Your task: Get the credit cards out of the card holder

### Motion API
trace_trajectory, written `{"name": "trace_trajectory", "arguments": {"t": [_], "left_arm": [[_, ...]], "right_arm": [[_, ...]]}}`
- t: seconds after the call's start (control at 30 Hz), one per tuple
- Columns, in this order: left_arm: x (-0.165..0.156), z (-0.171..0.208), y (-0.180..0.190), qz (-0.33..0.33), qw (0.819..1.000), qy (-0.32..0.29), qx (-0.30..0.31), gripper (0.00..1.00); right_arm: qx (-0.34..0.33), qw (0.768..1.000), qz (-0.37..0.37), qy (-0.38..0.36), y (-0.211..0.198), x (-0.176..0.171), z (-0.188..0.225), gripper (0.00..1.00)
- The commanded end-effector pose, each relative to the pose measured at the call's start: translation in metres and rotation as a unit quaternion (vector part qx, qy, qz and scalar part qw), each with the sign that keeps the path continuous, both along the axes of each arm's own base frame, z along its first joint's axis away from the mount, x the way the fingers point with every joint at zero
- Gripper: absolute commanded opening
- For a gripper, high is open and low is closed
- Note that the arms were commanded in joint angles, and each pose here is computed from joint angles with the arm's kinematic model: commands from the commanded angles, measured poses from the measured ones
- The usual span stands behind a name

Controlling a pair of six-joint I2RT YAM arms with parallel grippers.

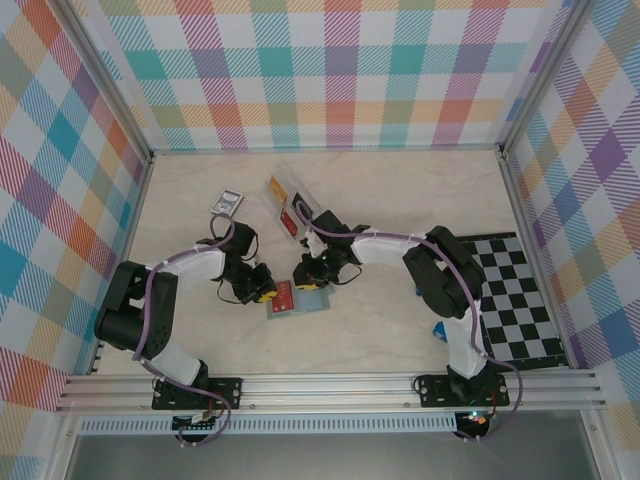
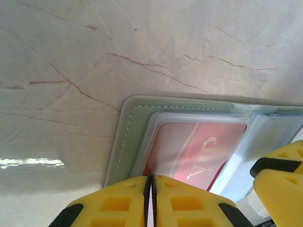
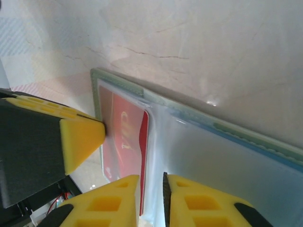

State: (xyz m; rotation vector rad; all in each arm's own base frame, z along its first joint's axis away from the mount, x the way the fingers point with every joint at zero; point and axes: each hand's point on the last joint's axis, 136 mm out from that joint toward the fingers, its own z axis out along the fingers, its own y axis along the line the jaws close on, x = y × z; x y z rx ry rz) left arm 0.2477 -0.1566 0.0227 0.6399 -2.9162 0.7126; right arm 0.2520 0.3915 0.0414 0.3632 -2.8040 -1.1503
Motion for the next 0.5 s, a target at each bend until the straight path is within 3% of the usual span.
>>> {"name": "trace_trajectory", "arguments": {"t": [0.0, 0.47], "left_arm": [[-0.016, -0.018, 0.014, 0.001, 0.999, 0.031, 0.044, 0.11], [-0.020, -0.025, 0.016, 0.002, 0.998, 0.037, 0.046, 0.08]], "right_arm": [[0.011, 1.000, 0.022, 0.011, 0.013, -0.007, 0.002, 0.23], [-0.018, 0.999, 0.020, 0.020, 0.014, -0.007, -0.013, 0.17]]}}
